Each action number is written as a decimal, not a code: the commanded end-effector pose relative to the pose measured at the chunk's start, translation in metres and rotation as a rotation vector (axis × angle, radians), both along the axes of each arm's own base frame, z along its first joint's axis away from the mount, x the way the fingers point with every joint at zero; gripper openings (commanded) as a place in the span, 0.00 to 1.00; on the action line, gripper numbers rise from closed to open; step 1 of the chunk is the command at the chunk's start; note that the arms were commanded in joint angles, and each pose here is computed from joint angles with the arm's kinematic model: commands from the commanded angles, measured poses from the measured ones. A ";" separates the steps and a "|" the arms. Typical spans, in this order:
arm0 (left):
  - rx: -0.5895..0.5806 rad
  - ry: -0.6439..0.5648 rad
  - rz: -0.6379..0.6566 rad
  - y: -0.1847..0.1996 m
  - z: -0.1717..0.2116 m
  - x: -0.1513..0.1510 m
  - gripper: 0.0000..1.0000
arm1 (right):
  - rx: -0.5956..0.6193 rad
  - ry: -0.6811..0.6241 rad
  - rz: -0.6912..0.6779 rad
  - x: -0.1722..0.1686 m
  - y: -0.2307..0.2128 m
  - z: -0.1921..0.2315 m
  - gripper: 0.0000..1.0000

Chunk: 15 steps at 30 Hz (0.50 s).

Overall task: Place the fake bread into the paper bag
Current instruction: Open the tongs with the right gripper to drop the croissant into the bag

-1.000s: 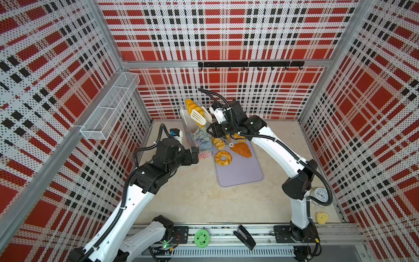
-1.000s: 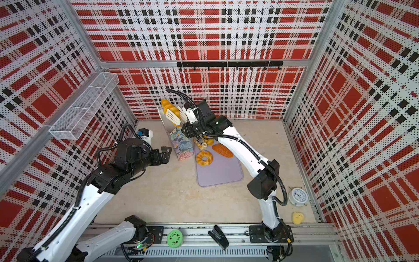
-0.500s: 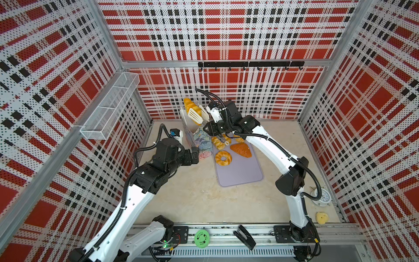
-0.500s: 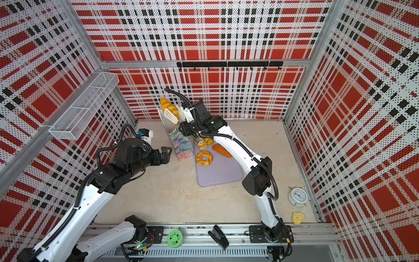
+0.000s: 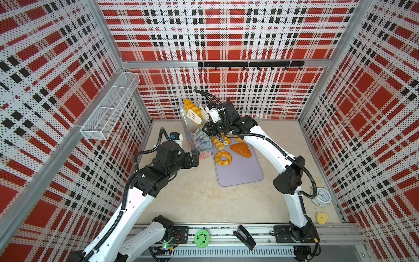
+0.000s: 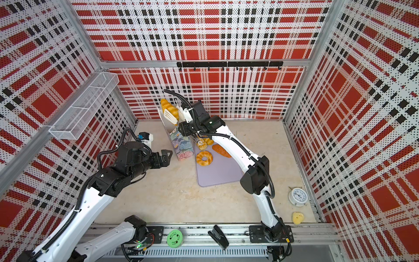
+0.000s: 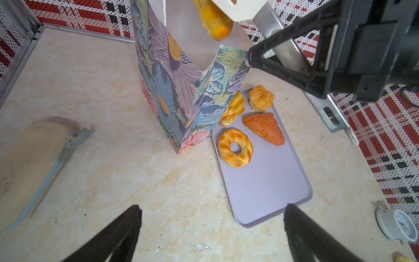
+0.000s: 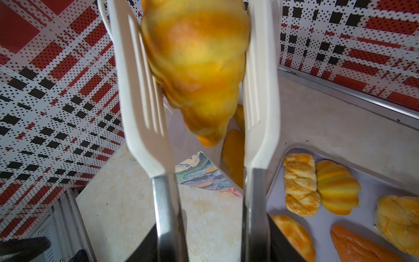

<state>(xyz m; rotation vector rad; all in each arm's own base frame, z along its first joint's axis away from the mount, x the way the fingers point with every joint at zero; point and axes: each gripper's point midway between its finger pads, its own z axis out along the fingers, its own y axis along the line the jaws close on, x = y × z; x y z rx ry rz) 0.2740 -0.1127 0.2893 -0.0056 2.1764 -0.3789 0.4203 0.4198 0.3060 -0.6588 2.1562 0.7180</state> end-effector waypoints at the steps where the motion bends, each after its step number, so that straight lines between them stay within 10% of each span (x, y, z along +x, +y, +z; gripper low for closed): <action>1: -0.026 -0.010 0.004 0.000 0.001 -0.001 0.99 | 0.061 -0.085 -0.003 0.012 0.005 0.028 0.57; 15: -0.061 -0.022 -0.006 -0.008 0.013 -0.001 0.99 | 0.030 -0.099 0.011 0.002 -0.005 0.039 0.67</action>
